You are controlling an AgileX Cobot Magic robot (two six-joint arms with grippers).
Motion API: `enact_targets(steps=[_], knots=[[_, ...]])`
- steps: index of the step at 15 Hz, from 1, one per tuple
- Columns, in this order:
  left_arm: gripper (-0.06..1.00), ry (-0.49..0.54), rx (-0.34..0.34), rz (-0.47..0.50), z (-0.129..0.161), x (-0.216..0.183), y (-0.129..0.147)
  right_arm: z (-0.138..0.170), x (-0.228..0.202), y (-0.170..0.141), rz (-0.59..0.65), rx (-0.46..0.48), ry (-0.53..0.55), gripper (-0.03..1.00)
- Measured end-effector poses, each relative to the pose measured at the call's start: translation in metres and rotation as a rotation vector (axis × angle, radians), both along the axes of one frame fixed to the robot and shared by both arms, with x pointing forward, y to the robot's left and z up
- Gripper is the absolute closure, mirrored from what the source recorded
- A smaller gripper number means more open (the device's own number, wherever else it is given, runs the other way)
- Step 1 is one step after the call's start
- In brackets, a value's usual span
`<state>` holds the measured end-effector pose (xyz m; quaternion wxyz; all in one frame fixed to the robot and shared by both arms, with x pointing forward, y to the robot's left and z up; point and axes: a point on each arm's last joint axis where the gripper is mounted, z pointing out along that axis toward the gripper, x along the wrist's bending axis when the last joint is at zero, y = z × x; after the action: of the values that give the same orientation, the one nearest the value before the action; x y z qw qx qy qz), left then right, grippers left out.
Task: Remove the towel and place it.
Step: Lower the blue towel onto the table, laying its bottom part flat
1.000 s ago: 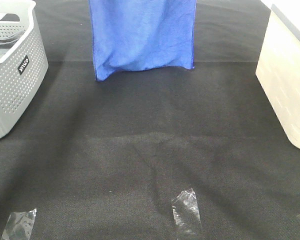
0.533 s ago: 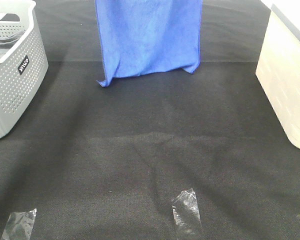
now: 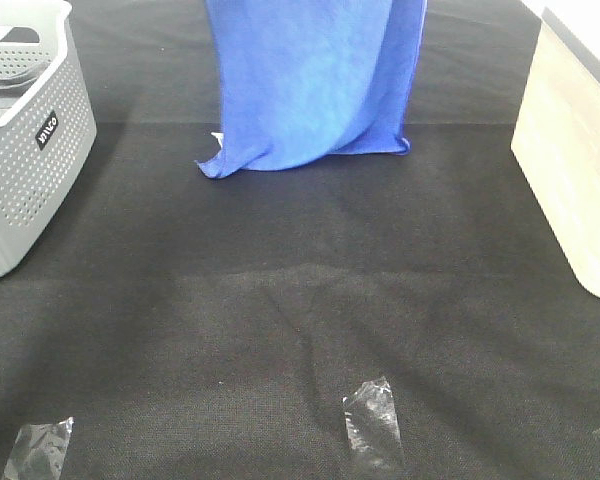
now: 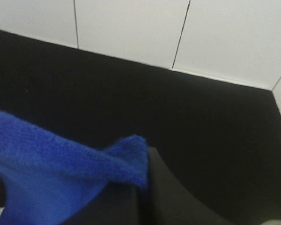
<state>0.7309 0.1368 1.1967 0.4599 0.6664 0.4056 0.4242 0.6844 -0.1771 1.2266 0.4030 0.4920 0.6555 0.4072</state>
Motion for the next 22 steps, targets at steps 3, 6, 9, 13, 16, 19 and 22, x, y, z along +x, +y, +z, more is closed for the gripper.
enact_targets(steps=[3, 6, 9, 13, 16, 19, 22], knots=[[0.94, 0.247, 0.039, -0.065, 0.008, -0.033, 0.001, 0.010, -0.029, -0.002, 0.041, 0.028, 0.164, 0.94], [0.94, 0.387, 0.037, -0.111, 0.024, -0.062, 0.005, 0.017, -0.057, -0.008, 0.069, -0.003, 0.310, 0.94], [0.94, 0.421, 0.002, -0.112, 0.033, -0.076, 0.008, 0.024, -0.067, -0.006, 0.107, 0.027, 0.327, 0.94], [0.94, 0.539, 0.012, -0.121, 0.033, -0.113, 0.019, 0.025, -0.101, -0.013, 0.128, 0.041, 0.388, 0.94], [0.94, 0.600, 0.026, -0.156, 0.033, -0.152, 0.029, 0.007, -0.131, -0.018, 0.146, 0.052, 0.490, 0.94], [0.94, 0.662, 0.004, -0.225, 0.027, -0.188, 0.034, -0.003, -0.164, -0.026, 0.153, 0.070, 0.548, 0.94], [0.94, 0.721, -0.003, -0.242, 0.014, -0.231, 0.046, -0.011, -0.208, -0.036, 0.154, 0.108, 0.580, 0.94]])
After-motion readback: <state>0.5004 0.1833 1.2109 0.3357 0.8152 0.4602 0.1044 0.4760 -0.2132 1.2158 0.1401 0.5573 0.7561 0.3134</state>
